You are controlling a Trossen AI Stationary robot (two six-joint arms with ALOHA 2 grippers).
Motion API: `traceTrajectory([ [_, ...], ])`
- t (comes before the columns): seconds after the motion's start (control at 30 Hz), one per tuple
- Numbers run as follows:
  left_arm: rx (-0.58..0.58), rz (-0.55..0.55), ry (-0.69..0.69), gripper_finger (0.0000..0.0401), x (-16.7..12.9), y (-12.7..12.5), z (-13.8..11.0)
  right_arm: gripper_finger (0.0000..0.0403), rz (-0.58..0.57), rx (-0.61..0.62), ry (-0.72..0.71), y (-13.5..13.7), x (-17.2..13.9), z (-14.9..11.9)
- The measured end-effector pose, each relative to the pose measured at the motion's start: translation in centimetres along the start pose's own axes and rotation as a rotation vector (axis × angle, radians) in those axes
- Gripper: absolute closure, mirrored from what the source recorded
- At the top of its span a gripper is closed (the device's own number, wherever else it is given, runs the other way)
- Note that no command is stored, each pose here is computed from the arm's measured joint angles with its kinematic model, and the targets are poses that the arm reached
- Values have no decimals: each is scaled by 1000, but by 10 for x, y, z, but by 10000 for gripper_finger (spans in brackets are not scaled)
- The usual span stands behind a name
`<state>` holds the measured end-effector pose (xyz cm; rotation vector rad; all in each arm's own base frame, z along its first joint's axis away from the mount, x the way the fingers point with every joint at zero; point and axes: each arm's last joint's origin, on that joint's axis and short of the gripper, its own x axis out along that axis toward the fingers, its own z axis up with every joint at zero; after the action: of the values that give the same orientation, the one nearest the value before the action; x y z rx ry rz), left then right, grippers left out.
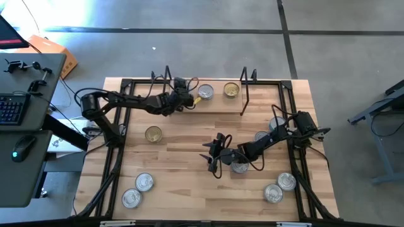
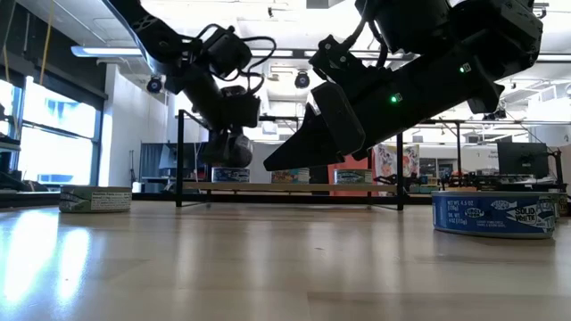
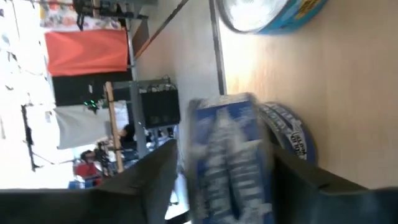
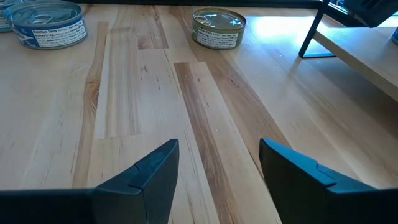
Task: Stack canned seafood by type on shelf
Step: Put the blue tuna can on the shelf aligned with the other blue tuna can
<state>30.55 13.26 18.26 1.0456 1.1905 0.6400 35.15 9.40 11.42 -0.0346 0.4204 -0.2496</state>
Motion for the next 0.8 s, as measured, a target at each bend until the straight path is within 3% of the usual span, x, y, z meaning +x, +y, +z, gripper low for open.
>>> traceTrajectory([
  [0.13, 63, 37, 17, 278, -11, -4, 8, 188, 0, 0, 0, 0, 0, 0],
  [0.33, 85, 127, -28, 279, -49, -3, 28, 188, 0, -1, 0, 0, 0, 0],
  [0.43, 32, 137, -109, 279, -79, -5, 37, 188, -1, 14, 4, 0, 0, 0],
  [0.63, -59, -20, -220, 271, -122, -33, 41, 188, 0, 20, 7, 0, 0, -1],
  [0.8, -88, -89, -159, 265, -123, -52, 34, 188, 3, 18, 7, 1, -1, -1],
])
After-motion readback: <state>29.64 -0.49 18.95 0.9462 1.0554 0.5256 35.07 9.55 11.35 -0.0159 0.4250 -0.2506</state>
